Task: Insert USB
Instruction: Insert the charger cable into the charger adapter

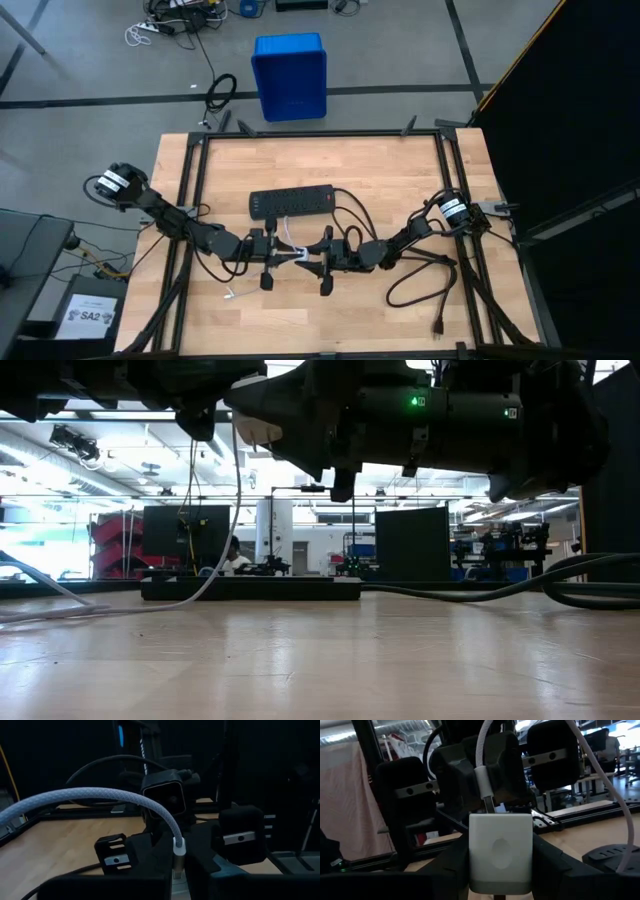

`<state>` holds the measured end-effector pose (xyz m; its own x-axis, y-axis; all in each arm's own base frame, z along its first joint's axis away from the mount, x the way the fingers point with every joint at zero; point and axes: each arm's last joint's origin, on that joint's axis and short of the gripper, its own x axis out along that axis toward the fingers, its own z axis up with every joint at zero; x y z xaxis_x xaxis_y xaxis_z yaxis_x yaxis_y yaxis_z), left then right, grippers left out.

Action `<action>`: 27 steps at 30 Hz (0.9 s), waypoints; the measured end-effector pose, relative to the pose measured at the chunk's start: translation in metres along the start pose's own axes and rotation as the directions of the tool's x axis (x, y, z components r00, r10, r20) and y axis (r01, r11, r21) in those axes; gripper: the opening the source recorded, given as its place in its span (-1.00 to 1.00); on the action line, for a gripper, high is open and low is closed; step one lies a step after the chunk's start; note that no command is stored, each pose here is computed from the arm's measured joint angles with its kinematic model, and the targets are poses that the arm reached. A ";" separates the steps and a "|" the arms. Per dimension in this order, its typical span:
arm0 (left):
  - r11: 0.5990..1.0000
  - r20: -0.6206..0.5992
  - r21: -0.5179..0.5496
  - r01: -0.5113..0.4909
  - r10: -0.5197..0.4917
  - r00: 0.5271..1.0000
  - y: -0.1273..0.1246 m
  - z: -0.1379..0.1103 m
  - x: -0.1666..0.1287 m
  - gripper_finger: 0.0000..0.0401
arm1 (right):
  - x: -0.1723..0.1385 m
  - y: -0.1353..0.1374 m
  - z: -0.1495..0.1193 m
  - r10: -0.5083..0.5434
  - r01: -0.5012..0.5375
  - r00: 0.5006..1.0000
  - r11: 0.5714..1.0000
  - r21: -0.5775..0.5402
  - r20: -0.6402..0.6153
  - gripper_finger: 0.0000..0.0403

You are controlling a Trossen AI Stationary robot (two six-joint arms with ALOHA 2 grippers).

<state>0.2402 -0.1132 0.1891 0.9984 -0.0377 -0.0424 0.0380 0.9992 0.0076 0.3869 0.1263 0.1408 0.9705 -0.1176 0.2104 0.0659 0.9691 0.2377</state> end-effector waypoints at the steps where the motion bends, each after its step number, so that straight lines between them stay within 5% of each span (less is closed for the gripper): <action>1: 1.000 -0.002 -0.006 0.000 0.000 1.000 0.000 0.000 0.000 -0.95 | 0.000 0.000 0.000 -0.004 0.004 1.000 1.000 0.001 0.002 -0.41; 10: 0.998 0.002 -0.046 0.044 -0.044 0.999 0.003 0.001 0.002 -0.95 | 0.009 0.005 0.005 0.017 -0.017 1.000 1.000 -0.014 0.022 -0.41; 16: 0.999 -0.042 -0.007 0.050 -0.050 0.998 0.003 -0.005 0.002 -0.95 | 0.011 0.002 -0.005 0.010 -0.022 0.996 0.990 -0.139 -0.088 -0.41; 27: 0.999 -0.064 0.002 0.050 -0.050 0.997 0.003 -0.008 0.001 -0.95 | 0.010 0.001 -0.011 0.014 -0.043 0.987 0.982 -0.182 -0.157 -0.41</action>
<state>0.2415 -0.1106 0.1815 0.9905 -0.0871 -0.1064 0.0885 0.9960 0.0078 0.3998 0.1290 0.1326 0.9957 -0.0682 0.0622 0.0650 0.9966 0.0514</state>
